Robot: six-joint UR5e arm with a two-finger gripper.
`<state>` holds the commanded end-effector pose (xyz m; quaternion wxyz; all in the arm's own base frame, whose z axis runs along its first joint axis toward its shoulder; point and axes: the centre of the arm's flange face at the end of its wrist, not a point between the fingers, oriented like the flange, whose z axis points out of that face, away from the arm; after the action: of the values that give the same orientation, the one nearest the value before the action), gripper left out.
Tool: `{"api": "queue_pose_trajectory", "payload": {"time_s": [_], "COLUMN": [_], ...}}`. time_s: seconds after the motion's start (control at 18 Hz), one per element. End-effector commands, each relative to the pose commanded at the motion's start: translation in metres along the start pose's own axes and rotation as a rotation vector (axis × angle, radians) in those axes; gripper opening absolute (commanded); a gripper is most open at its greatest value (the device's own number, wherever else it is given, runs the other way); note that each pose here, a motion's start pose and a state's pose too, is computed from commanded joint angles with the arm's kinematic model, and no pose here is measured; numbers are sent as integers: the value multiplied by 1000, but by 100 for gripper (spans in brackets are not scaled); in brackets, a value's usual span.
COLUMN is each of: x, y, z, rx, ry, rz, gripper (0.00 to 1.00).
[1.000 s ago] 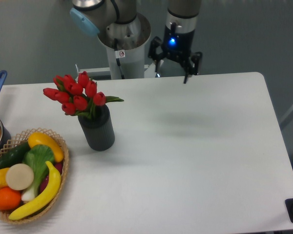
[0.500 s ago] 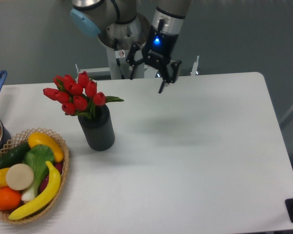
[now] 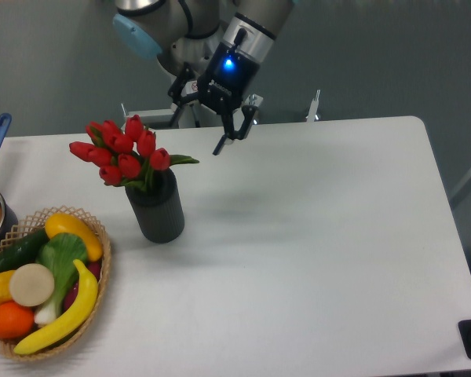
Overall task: Pick up the flowers from the vase
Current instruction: 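Move the open gripper up and over toward the red tulips, then lower the gripper onto the tulip stems and close around them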
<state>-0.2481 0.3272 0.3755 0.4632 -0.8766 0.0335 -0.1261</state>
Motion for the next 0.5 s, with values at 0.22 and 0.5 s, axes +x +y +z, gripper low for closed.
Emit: {"api": "queue_pose_trajectory", "payload": {"time_s": [0.22, 0.5], "x": [3, 14], "y": [13, 32], "z": [6, 18], "rx": [-15, -12], "ry": [10, 40], "rz": [34, 93], "gripper": [100, 100]}}
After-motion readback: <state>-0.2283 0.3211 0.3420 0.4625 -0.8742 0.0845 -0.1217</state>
